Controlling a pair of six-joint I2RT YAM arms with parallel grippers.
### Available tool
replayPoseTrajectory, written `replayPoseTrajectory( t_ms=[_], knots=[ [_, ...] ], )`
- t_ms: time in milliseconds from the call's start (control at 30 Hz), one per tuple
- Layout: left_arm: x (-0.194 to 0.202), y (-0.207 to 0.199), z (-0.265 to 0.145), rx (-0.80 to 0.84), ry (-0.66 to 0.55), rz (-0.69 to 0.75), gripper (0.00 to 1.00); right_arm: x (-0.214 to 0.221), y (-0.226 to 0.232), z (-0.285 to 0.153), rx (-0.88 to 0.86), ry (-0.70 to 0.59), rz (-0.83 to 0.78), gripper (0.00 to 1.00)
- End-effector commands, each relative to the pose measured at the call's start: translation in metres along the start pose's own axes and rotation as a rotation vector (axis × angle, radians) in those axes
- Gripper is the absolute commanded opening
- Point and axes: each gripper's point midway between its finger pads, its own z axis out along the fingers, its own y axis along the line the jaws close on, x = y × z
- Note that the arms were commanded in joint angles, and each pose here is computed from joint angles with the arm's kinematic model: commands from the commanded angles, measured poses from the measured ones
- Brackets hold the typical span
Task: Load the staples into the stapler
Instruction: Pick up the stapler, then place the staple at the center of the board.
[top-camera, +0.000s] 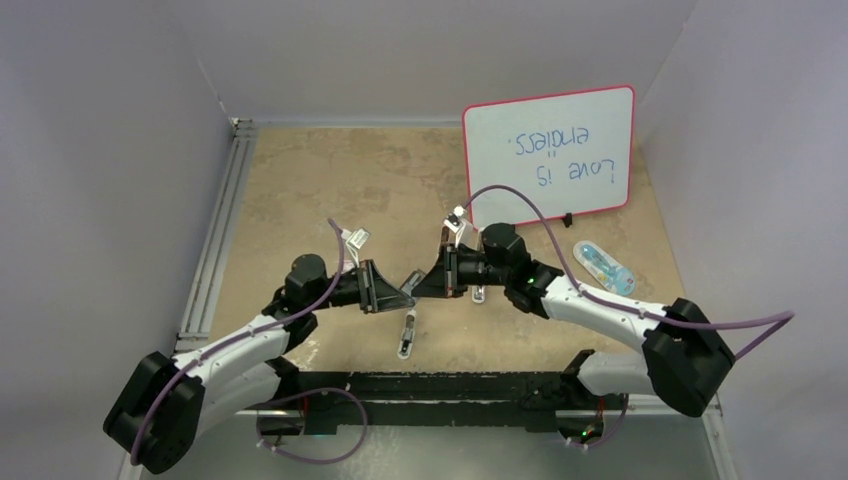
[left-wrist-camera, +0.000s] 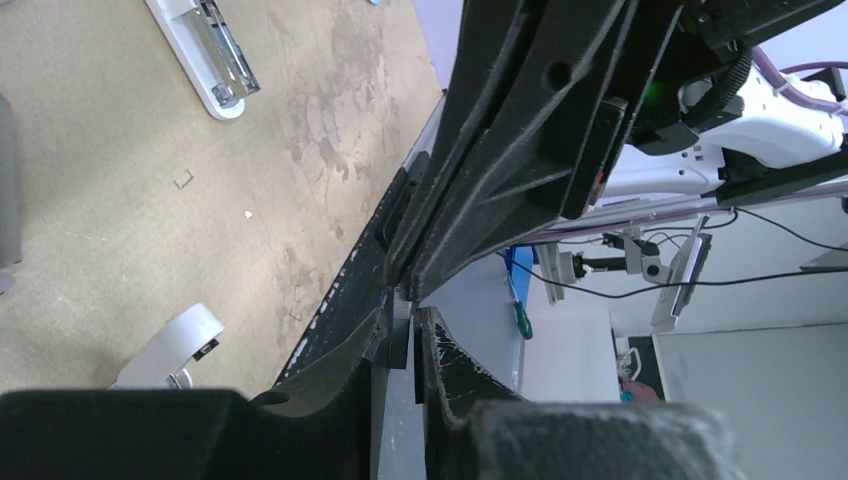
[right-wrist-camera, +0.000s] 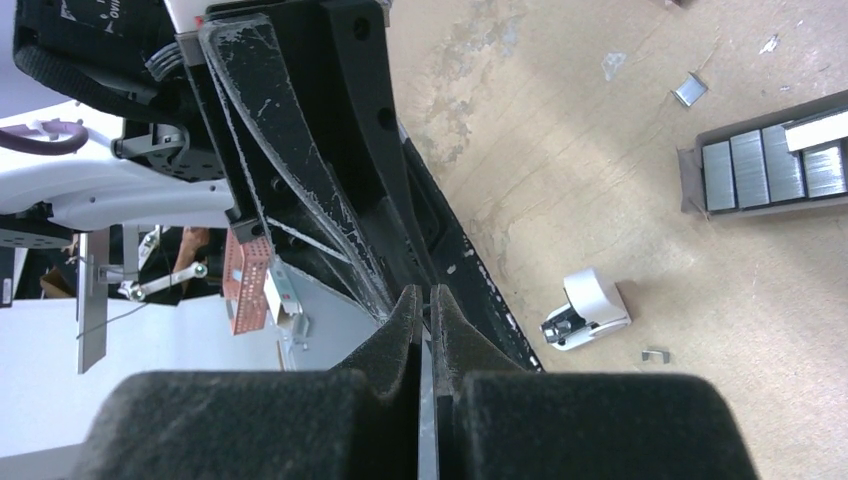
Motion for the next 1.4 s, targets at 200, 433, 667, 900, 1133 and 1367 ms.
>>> replayPoseTrajectory(
  t_ms=[200,433,667,900,1133,1367],
  knots=[
    [0.001,-0.004,0.002,0.027,0.045,0.034,0.02,-0.013,0.006,0.002,-0.012,-0.034,-0.022,0.01],
    [-0.006,0.016,0.007,-0.113,0.044,-0.034,0.00,-0.021,-0.014,0.003,0.119,-0.052,-0.032,0.01],
    [-0.009,0.026,0.008,-0.168,0.031,-0.030,0.00,-0.050,-0.069,0.004,0.415,-0.147,-0.089,0.02],
    [-0.021,0.047,0.008,-0.267,-0.039,-0.042,0.00,-0.063,-0.126,0.034,0.564,-0.166,-0.110,0.04],
    [-0.022,0.044,0.008,-0.267,-0.031,-0.024,0.00,-0.058,-0.133,0.044,0.603,-0.139,-0.111,0.06],
    [-0.024,0.038,0.011,-0.234,-0.023,0.008,0.01,-0.054,-0.125,0.031,0.603,-0.152,-0.103,0.40]
  ],
)
